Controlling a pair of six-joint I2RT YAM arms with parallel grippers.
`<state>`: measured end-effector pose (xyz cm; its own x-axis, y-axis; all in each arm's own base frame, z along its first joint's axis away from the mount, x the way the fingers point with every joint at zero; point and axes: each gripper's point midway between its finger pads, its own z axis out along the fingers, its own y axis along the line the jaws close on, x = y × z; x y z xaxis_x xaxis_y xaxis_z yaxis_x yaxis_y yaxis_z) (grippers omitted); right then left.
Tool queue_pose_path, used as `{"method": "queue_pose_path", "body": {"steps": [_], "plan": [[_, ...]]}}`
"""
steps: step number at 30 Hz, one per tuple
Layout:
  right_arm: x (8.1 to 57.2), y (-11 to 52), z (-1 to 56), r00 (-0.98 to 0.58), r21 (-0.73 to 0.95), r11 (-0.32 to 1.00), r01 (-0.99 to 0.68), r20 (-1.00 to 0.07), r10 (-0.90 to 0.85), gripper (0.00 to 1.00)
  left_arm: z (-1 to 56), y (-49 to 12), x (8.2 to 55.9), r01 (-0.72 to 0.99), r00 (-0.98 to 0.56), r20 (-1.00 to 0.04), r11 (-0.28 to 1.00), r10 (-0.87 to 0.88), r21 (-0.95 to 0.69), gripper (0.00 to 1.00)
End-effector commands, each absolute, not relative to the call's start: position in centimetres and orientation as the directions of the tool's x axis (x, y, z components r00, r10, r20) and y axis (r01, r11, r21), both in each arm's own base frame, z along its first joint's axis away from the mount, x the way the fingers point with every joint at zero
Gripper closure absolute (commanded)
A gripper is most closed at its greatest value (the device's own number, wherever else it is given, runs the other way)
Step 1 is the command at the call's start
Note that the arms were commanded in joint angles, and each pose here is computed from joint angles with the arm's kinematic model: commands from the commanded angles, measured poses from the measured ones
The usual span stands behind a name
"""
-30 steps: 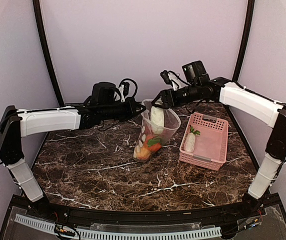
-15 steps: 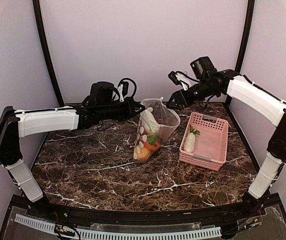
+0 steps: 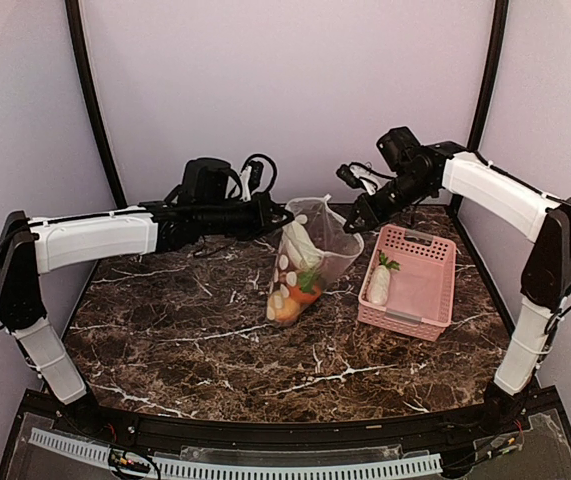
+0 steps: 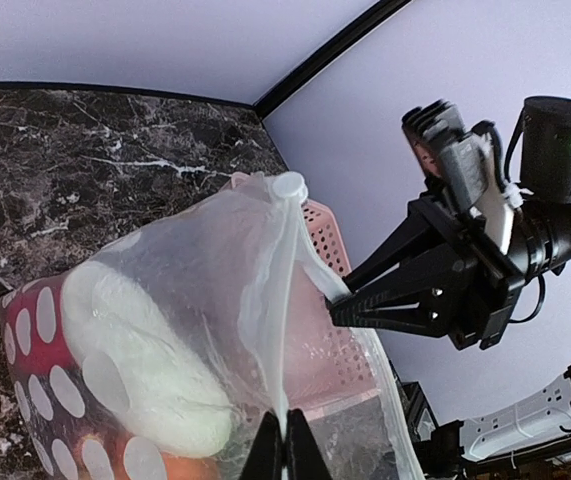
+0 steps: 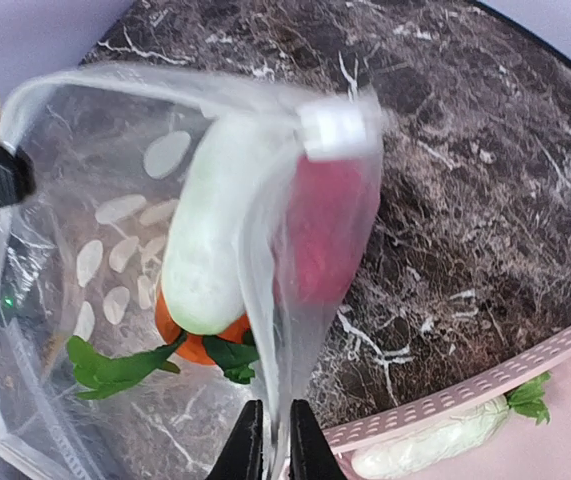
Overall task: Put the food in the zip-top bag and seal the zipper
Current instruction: Adjust the zipper food storage bag at the center of the board.
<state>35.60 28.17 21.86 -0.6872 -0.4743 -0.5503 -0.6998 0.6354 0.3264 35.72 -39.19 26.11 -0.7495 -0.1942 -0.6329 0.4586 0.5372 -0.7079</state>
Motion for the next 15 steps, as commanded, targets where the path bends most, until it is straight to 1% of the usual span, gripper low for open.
{"method": "queue_pose_path", "body": {"steps": [1, 4, 7, 9, 12, 15], "plan": [[35.6, 29.5, 27.0, -0.634, 0.346, 0.576, -0.741, -0.645, -0.427, 0.9, 29.4, -40.5, 34.2, 0.546, -0.733, -0.677, 0.541, -0.059, -0.639, 0.99], [35.8, 29.3, 28.2, -0.613, 0.32, 0.585, -0.746, -0.674, -0.413, 0.9, 29.5, -39.3, 34.0, 0.502, -0.768, -0.639, 0.65, 0.033, -0.57, 0.99], [35.5, 29.7, 28.0, -0.618, 0.348, 0.562, -0.751, -0.67, -0.411, 0.9, 29.2, -37.7, 34.2, 0.47, -0.783, -0.614, 0.746, 0.104, -0.472, 0.99], [35.1, 30.3, 28.0, -0.627, 0.384, 0.534, -0.753, -0.665, -0.406, 0.9, 28.9, -37.0, 33.9, 0.463, -0.796, -0.585, 0.778, 0.154, -0.425, 0.99], [35.4, 30.4, 27.9, -0.622, 0.38, 0.531, -0.757, -0.668, -0.409, 0.91, 28.1, -36.2, 33.7, 0.459, -0.807, -0.553, 0.807, 0.205, -0.37, 0.99], [35.5, 30.5, 27.8, -0.616, 0.376, 0.527, -0.763, -0.67, -0.415, 0.88, 27.8, -34.9, 34.1, 0.453, -0.796, -0.558, 0.843, 0.236, -0.29, 0.99]]}}
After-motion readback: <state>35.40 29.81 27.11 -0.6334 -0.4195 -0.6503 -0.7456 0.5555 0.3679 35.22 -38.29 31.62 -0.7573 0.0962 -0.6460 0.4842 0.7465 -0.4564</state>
